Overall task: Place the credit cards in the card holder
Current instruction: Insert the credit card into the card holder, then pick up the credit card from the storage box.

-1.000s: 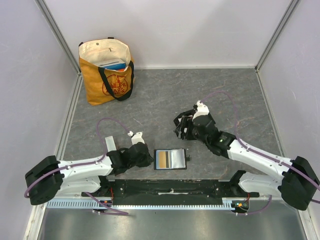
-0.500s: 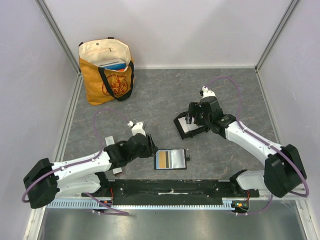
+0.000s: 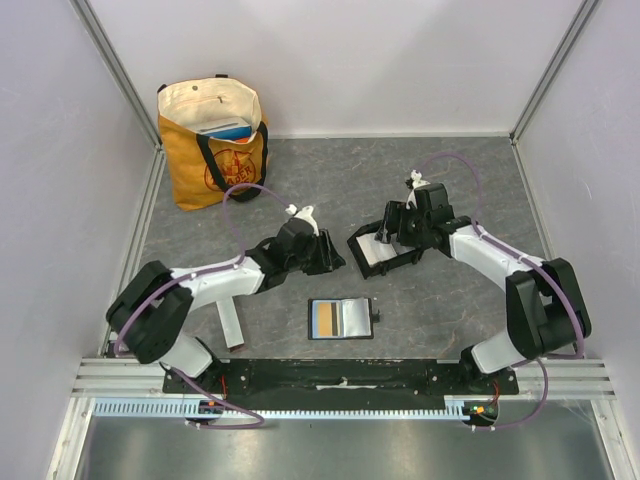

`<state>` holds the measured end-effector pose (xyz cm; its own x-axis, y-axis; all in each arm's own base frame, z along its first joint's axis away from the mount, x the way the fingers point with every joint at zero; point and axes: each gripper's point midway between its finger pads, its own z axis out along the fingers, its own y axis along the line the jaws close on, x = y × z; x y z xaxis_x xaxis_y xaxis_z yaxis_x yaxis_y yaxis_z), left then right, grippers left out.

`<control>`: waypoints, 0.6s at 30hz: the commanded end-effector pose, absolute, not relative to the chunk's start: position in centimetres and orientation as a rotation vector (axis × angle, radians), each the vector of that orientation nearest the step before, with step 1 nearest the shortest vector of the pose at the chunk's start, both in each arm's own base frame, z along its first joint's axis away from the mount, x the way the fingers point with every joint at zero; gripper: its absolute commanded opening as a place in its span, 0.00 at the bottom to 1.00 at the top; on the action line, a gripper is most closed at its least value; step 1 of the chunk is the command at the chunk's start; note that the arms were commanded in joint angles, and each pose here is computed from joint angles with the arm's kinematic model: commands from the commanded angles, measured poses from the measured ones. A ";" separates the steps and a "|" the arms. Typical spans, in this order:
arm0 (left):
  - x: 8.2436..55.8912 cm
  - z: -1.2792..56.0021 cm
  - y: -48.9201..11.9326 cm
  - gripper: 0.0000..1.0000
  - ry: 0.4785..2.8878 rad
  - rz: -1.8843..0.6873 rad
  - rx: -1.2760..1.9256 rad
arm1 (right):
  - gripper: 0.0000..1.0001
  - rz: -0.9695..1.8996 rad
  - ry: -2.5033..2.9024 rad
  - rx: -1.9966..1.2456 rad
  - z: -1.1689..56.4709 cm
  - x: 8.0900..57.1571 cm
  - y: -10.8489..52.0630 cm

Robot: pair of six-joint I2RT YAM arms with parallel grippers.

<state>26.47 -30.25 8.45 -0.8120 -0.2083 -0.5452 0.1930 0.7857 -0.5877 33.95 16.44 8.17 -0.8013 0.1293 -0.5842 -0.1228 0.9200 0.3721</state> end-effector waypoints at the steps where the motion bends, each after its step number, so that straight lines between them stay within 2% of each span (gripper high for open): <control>1: 28.2 10.0 -33.6 0.47 2.295 -0.996 0.089 | 0.86 0.656 2.351 -0.049 10.5 36.2 18.2; 18: 29.8 6.4 -36.1 0.41 2.356 -1.030 0.076 | 0.86 0.733 2.397 -0.055 8.8 36.3 19.0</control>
<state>28.57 -34.67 4.86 -0.8607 -0.1551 -0.4849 0.2234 0.7409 -0.6334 34.90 18.12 7.18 -0.8288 0.1285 -0.5445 -0.1688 0.8705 0.4623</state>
